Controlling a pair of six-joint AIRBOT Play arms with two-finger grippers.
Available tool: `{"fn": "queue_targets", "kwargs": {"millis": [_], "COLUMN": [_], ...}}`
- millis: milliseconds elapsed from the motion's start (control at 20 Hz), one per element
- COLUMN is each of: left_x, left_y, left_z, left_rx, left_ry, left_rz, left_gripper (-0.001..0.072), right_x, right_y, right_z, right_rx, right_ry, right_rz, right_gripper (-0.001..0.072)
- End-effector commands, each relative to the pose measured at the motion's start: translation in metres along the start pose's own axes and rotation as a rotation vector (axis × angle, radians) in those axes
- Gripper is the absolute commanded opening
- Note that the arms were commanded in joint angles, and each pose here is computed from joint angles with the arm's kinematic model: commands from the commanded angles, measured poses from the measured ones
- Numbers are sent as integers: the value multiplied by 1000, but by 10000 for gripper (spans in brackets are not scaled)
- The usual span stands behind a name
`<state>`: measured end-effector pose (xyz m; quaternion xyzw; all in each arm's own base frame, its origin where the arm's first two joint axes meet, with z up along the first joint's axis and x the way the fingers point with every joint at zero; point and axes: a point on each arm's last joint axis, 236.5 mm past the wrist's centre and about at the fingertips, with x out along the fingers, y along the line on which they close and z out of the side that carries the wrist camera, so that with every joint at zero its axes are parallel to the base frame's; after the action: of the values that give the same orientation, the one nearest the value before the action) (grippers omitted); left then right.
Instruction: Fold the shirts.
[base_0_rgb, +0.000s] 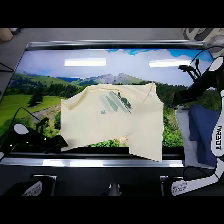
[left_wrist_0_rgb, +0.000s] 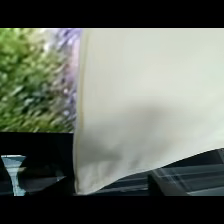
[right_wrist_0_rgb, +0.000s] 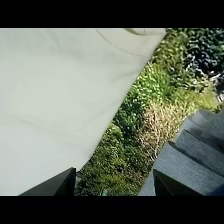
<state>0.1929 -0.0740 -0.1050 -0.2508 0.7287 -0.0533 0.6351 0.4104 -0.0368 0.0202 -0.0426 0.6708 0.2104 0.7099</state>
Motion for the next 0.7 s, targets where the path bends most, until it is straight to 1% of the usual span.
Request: {"fn": "queue_targets", "kwargs": {"millis": [0,50,100,150,200,250,350,600,650], "left_x": [7,7,7,6,6,6,6,3,1], "left_y": [-6,-6,-6,-6,-6,-6,-6,-8,-8], "left_z": [16,18,18,18,18,18,19,22,22], "left_rx": [-15,-20,-19,-18,-10,-7,4,11,14], "left_ry": [-73,-81,-82,-83,-82,-83,-87,-110,-115], "left_rz": [1,0,1,1,1,1,2,-1,-2], "left_gripper": [318,225,94,26,25,25,25,25,25], "right_x": [0,1,5,11,18,27,51,106,112], "right_y": [0,1,4,10,19,29,42,51,50], "right_z": [-9,-14,-19,-27,-36,-43,-58,-92,-93], "right_rx": [1,3,6,11,19,28,35,78,85], "right_ry": [41,59,79,96,114,112,98,152,148], "right_rz": [-3,4,19,43,76,105,140,183,178], "right_gripper": [504,508,511,511,513,545,573,547,529]}}
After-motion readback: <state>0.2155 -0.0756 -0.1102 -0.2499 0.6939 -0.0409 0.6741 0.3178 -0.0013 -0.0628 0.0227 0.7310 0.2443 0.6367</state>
